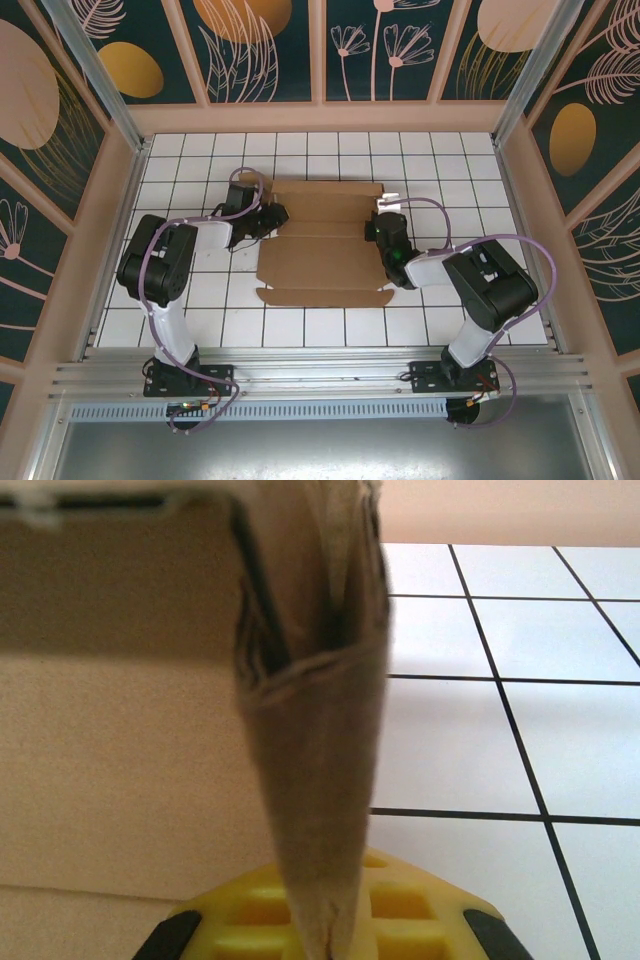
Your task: Fold the paper box
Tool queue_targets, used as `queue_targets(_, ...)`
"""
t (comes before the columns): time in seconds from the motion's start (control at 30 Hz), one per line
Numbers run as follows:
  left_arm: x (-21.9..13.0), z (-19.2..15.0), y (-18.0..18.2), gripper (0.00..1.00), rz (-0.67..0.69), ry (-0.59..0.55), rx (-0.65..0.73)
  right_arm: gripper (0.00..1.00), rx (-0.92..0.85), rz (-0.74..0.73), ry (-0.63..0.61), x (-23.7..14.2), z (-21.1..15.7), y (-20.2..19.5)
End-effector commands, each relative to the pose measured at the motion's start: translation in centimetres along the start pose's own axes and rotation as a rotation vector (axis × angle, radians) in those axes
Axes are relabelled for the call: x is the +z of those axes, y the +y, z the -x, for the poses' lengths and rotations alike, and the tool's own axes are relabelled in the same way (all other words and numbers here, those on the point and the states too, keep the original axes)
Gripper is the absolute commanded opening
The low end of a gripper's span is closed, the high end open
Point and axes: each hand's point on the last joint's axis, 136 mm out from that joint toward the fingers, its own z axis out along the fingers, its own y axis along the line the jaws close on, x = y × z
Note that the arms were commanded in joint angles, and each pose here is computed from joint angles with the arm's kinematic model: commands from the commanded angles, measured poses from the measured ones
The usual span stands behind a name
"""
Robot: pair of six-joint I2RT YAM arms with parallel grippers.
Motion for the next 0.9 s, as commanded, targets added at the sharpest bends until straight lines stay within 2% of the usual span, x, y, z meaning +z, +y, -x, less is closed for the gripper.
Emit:
queue_targets(0.0,1.2,-3.0,1.7,0.39,0.039,0.103,-0.035,0.0,-0.01,0.053,0.059,0.3,-1.4,1.5)
queue_targets(0.17,1.7,-4.3,3.2,0.4,0.097,0.145,-0.032,0.0,-0.015,0.058,0.071,0.5,-1.7,1.6)
queue_targets(0.47,2.2,-4.2,3.0,0.4,0.116,0.153,-0.018,0.0,-0.023,0.049,0.074,0.6,-1.6,1.6)
queue_targets(0.67,-0.6,-1.9,1.1,0.41,0.15,0.071,0.049,0.0,-0.045,0.01,0.056,0.8,-0.6,0.8)
queue_targets(0.87,-4.4,-1.3,2.0,0.42,0.18,-0.01,0.024,0.0,-0.042,-0.024,0.051,1.0,0.1,0.0)
